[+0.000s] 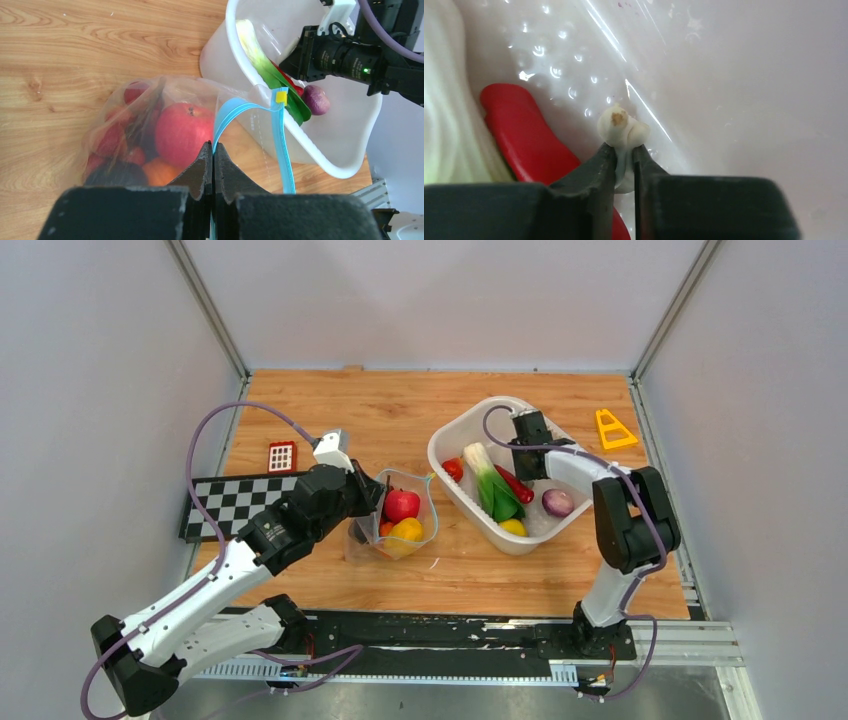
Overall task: Place the food in the zip-top bag and seal the zipper
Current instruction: Pick up the fake vegetable from the bin, then place the fake vegetable in the zipper food storage bag.
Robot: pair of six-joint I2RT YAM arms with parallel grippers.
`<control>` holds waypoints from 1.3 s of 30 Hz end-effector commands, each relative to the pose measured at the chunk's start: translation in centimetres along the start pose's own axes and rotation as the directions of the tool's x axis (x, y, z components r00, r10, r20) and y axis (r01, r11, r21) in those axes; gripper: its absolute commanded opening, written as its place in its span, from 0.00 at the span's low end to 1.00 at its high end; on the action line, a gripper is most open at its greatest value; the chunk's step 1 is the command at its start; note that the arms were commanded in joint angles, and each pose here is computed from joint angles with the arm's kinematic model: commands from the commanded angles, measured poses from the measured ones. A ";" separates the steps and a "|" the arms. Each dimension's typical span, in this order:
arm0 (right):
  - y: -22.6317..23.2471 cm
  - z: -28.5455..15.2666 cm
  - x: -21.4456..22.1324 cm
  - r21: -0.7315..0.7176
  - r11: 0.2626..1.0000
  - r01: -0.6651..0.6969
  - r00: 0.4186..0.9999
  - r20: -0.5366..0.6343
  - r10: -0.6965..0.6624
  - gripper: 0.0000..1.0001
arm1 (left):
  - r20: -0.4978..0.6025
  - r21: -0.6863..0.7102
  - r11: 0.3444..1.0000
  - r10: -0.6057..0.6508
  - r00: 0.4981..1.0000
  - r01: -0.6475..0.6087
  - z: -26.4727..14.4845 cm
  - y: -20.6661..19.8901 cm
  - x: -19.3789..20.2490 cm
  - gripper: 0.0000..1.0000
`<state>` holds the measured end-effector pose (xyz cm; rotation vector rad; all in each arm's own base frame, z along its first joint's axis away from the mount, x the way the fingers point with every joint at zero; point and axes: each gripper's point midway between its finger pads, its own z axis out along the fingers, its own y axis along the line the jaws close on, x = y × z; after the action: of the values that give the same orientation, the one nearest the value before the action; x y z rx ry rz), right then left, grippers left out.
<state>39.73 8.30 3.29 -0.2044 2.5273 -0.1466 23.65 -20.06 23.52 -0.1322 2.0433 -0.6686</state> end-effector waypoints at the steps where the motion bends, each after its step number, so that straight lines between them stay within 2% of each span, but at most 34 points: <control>1: 0.4 -3.1 -2.7 -0.068 0.996 -0.061 0.993 0.098 0.067 0.08 | 0.051 0.027 1.000 -0.009 0.999 0.008 -0.5 -1.0 -1.8 0.00; 4: 0.5 -5.8 -4.4 -0.112 0.992 -0.063 0.979 0.186 0.083 0.03 | 0.052 0.031 0.999 -0.012 0.999 0.010 -0.6 -1.1 -1.9 0.00; 7: 0.6 -8.4 -5.6 -0.153 0.987 -0.054 0.960 0.264 0.094 0.02 | 0.052 0.034 0.999 -0.012 0.999 0.011 -0.6 -1.2 -1.9 0.00; 15: 3.6 -13.6 -6.0 -0.380 0.924 -0.040 0.932 0.318 0.172 0.00 | 0.037 0.048 0.999 -0.018 0.999 0.016 -0.6 -1.3 -1.5 0.00; 19: 6.8 -18.8 -7.2 -0.588 0.808 0.042 0.903 0.368 0.221 0.01 | 0.039 0.056 0.998 -0.022 0.999 0.020 -0.8 -1.5 -1.6 0.00; 23: 10.9 -25.5 -7.1 -0.795 0.572 0.201 0.874 0.410 0.262 0.02 | 0.040 0.069 0.997 -0.027 0.999 0.024 -0.9 -1.6 -1.6 0.00; 26: 13.3 -29.2 -6.3 -0.842 0.440 0.311 0.857 0.448 0.253 0.03 | 0.037 0.071 0.997 -0.025 0.999 0.022 -1.0 -1.6 -1.5 0.00; 30: 16.8 -32.5 -4.6 -0.842 0.320 0.435 0.844 0.505 0.180 0.04 | 0.034 0.077 0.997 -0.024 0.999 0.021 -1.0 -1.7 -1.5 0.00; 34: 20.3 -33.4 -2.9 -0.833 0.254 0.491 0.845 0.527 0.093 0.05 | 0.036 0.086 0.996 -0.026 0.999 0.022 -1.0 -2.0 -1.6 0.00; 39: 23.2 -32.3 -1.9 -0.827 0.258 0.499 0.854 0.519 0.014 0.07 | 0.034 0.085 0.996 -0.027 0.999 0.024 -1.0 -2.0 -1.6 0.00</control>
<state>19.99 31.74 26.63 -0.9459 1.7780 1.2888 23.12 -20.41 23.98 -0.1148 2.0408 -0.7128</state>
